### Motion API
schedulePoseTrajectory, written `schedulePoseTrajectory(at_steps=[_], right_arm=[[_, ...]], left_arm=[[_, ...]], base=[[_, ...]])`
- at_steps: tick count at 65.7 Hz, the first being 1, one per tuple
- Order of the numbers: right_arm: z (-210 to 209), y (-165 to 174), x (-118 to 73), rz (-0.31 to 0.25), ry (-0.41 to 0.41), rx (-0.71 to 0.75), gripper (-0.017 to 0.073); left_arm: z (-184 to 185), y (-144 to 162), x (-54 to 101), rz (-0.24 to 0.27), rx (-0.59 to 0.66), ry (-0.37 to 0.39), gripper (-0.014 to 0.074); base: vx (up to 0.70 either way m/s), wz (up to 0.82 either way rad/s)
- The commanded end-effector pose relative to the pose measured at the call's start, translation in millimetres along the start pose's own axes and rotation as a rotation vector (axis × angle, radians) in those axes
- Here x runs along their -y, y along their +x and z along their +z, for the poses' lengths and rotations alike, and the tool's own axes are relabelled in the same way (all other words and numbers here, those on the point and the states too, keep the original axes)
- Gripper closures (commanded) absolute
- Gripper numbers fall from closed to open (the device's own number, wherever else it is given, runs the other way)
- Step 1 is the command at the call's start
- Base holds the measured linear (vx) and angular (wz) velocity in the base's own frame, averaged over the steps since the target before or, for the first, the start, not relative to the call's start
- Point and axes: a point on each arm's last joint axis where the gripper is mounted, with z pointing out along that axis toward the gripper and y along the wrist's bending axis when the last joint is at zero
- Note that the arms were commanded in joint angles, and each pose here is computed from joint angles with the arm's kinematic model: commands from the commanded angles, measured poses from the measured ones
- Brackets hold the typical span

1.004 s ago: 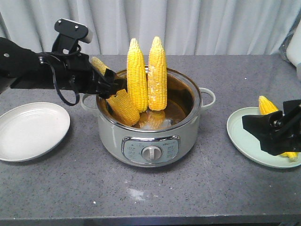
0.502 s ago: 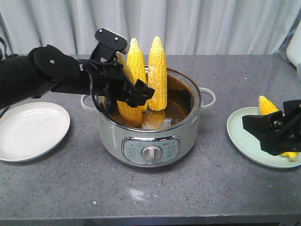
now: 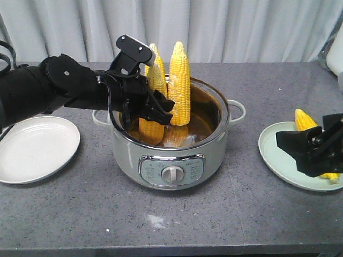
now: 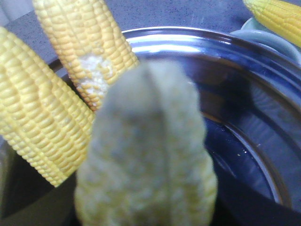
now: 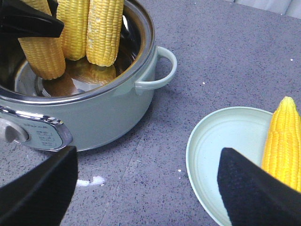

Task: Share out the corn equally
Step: 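Reach the left gripper into the pot and grasp the leaning corn cob, then lift the corn cob out of the pot with the left gripper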

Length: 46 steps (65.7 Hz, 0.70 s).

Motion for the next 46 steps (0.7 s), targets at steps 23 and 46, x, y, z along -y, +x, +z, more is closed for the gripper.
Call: schedulePoseTrajectory(at_steps=[23, 46], right_arm=[[-7.8, -12.3, 1.3, -0.012, 0.016, 0.098, -0.0034], [-7.8, -12.3, 1.3, -0.012, 0.016, 0.098, -0.0034]], left_arm=[[-50.6, -40.9, 9.2, 0.018, 0.176, -0.033, 0.0359], [-127.1, -70.0, 26.3, 0.103, 0.339, -0.074, 0.0356]], base=[[0.0, 0.0], [0.0, 0.0]])
